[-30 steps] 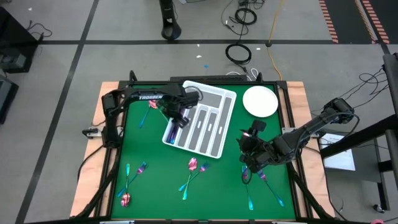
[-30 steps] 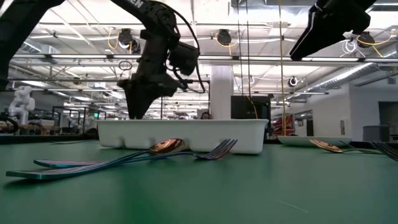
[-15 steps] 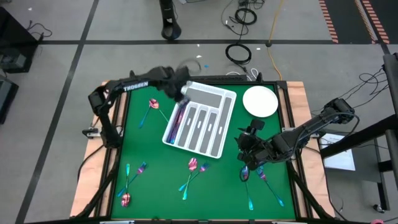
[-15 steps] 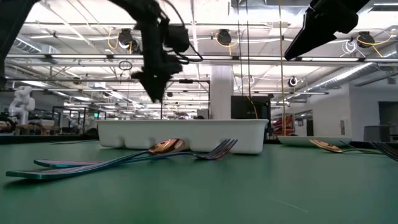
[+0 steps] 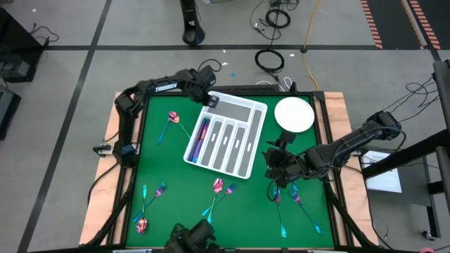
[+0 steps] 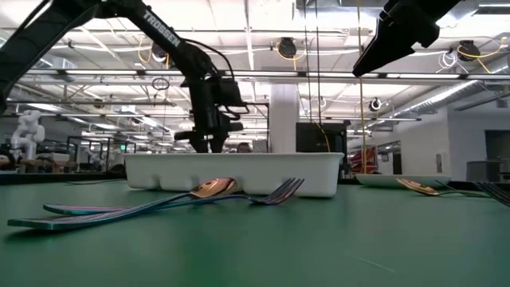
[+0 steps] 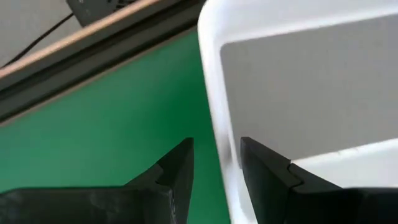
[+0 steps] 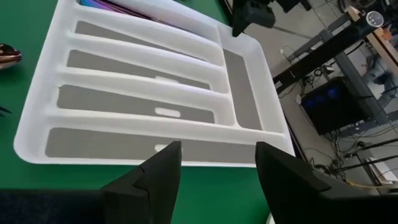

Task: Sort silverware
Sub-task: Adjust the silverware tray

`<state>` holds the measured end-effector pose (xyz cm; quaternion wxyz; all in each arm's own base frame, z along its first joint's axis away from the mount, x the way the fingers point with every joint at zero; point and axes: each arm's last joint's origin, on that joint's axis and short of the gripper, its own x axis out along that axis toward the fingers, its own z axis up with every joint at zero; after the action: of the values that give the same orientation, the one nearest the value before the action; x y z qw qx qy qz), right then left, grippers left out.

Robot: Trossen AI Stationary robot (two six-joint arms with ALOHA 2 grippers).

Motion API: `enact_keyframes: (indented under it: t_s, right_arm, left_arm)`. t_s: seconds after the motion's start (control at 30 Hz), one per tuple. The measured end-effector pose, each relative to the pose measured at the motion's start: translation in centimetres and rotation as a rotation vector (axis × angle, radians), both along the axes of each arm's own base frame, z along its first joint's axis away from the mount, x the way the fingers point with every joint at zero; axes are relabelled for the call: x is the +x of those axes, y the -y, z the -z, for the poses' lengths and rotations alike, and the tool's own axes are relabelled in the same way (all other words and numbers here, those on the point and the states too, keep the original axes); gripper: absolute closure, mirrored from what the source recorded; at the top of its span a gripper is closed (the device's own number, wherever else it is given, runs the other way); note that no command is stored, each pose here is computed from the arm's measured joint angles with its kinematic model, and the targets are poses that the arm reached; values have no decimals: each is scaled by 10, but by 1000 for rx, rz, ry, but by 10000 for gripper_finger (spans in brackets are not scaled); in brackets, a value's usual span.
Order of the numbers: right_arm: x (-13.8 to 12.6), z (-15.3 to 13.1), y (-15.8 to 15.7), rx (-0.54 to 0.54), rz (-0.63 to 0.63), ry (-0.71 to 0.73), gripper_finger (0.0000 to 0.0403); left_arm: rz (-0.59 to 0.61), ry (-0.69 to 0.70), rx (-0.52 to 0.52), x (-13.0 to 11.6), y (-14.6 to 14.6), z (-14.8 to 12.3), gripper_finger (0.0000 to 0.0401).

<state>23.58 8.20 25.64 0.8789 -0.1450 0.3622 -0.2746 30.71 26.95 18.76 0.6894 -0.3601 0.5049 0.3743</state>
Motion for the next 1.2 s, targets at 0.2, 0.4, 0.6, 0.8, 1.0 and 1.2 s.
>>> enact_keyframes:
  t_s: [0.2, 0.4, 0.6, 0.8, 1.0, 1.2]
  right_arm:
    - [0, 0, 1, 2, 1, 0, 209]
    - [0, 0, 1, 3, 2, 2, 209]
    - [0, 0, 0, 4, 2, 2, 209]
    - [1, 0, 0, 4, 1, 3, 209]
    - [1, 0, 0, 9, 0, 3, 209]
    - [1, 0, 0, 12, 3, 7, 209]
  left_arm:
    - [-3, 24, 38, 4, -3, 1, 270]
    - [-26, -61, 40, -1, 0, 3, 270]
    - [-117, -64, 10, -3, 1, 4, 284]
    - [-171, -165, -59, -12, 8, 6, 343]
    - [-268, -187, -88, -13, 13, 6, 373]
    - [-341, -168, -108, -13, 13, 6, 377]
